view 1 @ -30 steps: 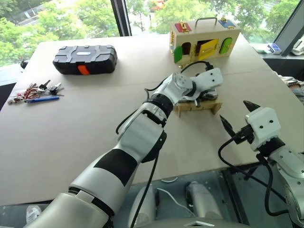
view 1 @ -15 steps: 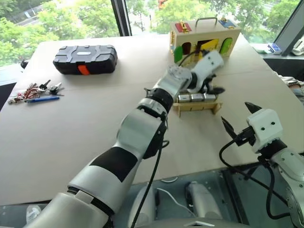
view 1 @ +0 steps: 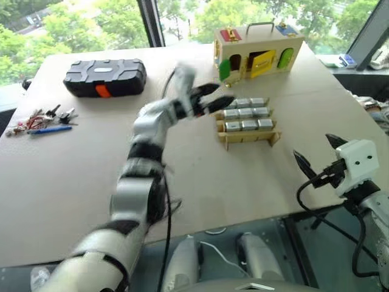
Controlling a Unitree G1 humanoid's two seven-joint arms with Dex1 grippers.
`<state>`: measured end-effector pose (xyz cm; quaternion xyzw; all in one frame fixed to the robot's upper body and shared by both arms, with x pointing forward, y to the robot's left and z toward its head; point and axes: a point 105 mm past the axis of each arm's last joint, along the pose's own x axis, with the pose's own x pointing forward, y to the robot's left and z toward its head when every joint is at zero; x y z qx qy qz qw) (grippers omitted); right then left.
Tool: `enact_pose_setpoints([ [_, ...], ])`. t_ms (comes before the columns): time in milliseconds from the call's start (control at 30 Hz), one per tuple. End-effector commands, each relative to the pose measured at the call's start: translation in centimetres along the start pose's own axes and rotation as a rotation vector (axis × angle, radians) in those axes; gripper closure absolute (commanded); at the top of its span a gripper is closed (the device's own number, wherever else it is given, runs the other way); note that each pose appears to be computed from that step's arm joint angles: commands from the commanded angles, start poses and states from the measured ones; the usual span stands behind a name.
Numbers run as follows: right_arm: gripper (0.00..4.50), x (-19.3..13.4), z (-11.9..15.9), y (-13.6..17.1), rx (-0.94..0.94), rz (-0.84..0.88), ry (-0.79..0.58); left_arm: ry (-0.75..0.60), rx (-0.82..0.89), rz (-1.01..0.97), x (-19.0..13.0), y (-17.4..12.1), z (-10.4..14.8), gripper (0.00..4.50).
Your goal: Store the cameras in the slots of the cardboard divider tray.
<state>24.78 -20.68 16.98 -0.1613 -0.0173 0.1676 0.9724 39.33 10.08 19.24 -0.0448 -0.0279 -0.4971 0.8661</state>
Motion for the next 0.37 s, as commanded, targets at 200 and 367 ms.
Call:
enact_pose_setpoints([
  [200, 0.00, -2.6, -0.2, -2.8, -0.023, 0.095, 0.034, 0.135, 0.035, 0.189, -11.1, -5.7, -2.5, 0.02],
  [367, 0.00, -3.0, -0.4, -3.4, -0.030, 0.126, 0.067, 0.158, 0.016, 0.277, -13.4, -6.7, -3.2, 0.02],
])
